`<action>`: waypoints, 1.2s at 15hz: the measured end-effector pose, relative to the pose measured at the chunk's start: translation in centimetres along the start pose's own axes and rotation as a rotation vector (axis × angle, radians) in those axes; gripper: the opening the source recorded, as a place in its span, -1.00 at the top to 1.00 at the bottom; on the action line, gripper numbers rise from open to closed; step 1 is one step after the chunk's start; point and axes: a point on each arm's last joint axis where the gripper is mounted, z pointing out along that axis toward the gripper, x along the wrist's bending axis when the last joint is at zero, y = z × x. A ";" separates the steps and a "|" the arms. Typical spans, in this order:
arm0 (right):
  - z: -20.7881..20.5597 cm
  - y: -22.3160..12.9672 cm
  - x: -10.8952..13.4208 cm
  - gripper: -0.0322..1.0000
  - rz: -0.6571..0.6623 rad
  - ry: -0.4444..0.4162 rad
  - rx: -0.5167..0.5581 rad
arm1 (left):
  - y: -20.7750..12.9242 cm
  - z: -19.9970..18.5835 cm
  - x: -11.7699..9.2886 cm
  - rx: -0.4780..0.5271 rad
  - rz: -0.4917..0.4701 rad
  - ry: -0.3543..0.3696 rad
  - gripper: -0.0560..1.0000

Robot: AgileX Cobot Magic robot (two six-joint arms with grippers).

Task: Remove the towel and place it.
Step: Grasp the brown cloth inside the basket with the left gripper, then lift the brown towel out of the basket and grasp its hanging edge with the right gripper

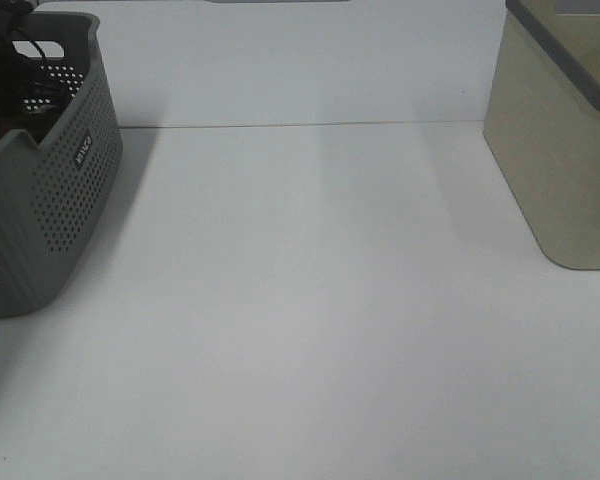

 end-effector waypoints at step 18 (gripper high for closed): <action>0.0 0.0 0.0 -0.48 -0.001 -0.003 0.000 | 7.5 -27.6 0.5 -0.502 0.018 -0.149 0.89</action>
